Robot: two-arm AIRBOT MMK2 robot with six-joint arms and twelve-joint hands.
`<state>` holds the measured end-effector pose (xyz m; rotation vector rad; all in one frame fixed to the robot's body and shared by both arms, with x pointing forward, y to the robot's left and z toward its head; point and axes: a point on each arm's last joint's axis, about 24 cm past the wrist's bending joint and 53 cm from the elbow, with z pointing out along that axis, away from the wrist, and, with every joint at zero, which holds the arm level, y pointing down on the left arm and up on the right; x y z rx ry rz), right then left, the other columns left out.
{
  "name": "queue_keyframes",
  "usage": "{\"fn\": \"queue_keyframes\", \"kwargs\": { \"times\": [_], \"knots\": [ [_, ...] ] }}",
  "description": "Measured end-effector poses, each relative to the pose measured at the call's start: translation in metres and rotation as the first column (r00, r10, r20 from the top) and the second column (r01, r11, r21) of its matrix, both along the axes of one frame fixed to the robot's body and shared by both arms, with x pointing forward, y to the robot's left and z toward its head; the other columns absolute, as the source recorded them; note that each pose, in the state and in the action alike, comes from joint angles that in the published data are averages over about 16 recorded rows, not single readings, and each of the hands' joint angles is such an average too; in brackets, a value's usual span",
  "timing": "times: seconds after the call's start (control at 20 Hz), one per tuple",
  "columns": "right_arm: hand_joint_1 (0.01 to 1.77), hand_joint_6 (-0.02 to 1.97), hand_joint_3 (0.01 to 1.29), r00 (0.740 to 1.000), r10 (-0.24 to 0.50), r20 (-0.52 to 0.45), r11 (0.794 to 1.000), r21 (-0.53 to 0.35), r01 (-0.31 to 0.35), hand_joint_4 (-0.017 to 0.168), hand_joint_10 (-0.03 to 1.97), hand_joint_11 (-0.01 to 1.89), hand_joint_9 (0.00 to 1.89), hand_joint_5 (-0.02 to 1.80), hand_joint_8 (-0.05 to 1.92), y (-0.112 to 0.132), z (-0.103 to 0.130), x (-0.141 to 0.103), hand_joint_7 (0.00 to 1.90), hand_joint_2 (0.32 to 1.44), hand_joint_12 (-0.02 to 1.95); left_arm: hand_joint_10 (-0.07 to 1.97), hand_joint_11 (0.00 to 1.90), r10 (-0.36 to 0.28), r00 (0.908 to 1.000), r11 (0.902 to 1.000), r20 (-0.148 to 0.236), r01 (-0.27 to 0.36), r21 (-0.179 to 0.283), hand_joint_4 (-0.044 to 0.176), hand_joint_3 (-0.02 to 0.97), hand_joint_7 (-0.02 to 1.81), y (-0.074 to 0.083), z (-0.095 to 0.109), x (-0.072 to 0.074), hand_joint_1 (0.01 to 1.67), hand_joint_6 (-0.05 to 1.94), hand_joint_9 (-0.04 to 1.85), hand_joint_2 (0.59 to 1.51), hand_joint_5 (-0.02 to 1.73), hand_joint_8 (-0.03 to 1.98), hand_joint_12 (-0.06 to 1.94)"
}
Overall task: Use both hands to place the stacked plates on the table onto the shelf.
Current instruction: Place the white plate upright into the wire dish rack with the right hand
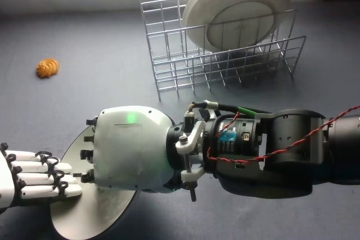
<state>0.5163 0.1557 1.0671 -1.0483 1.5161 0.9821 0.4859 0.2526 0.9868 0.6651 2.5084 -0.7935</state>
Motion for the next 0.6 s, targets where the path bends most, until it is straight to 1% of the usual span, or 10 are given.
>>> {"fn": "queue_keyframes", "kwargs": {
  "times": [0.1, 0.2, 0.35, 0.5, 0.6],
  "knots": [
    [1.13, 0.37, 0.01, 1.000, -0.001, 0.007, 1.000, 0.005, 0.001, 0.005, 0.03, 0.94, 1.22, 0.83, 0.31, -0.001, 0.002, 0.001, 1.00, 0.95, 0.88, -0.05, 0.03, 0.016, 0.9998, 0.9998, 0.008, -0.016, -0.011, -0.009, 0.011, -0.01, 0.000, 0.003, 0.006, 0.01, -0.03, -0.03, 1.120, -0.01, -0.01, 0.04],
    [1.13, 0.42, 0.01, 1.000, -0.002, 0.014, 1.000, 0.008, 0.002, 0.006, 0.02, 1.03, 1.30, 0.85, 0.37, -0.002, 0.004, 0.002, 1.05, 0.94, 0.86, -0.05, 0.03, 0.040, 0.9989, 0.9990, 0.022, -0.039, -0.023, -0.006, 0.011, 0.00, 0.000, 0.007, 0.014, 0.01, -0.03, -0.02, 1.121, -0.01, -0.01, 0.03],
    [1.14, 0.45, 0.01, 1.000, -0.006, 0.019, 1.000, 0.008, 0.006, 0.010, 0.01, 1.08, 1.36, 0.88, 0.44, -0.006, 0.007, 0.003, 1.10, 0.92, 0.85, -0.05, 0.02, 0.086, 0.9950, 0.9955, 0.051, -0.084, -0.046, -0.004, 0.011, 0.00, 0.003, 0.016, 0.031, 0.01, -0.02, -0.01, 1.123, -0.01, -0.01, 0.02],
    [1.14, 0.47, 0.01, 1.000, -0.009, 0.023, 1.000, 0.007, 0.009, 0.012, 0.01, 1.08, 1.38, 0.90, 0.46, -0.011, 0.012, 0.003, 1.14, 0.91, 0.85, -0.05, 0.02, 0.137, 0.9869, 0.9886, 0.085, -0.131, -0.073, -0.002, 0.011, 0.01, 0.007, 0.028, 0.049, 0.01, -0.01, -0.01, 1.124, 0.00, -0.01, 0.01],
    [1.14, 0.50, 0.01, 1.000, -0.012, 0.024, 1.000, 0.005, 0.012, 0.011, 0.01, 1.07, 1.38, 0.92, 0.48, -0.016, 0.015, 0.003, 1.16, 0.91, 0.85, -0.05, 0.02, 0.172, 0.9789, 0.9824, 0.110, -0.162, -0.092, 0.000, 0.011, 0.01, 0.011, 0.038, 0.063, 0.01, 0.00, 0.00, 1.124, 0.00, -0.01, 0.01]
  ]
}}
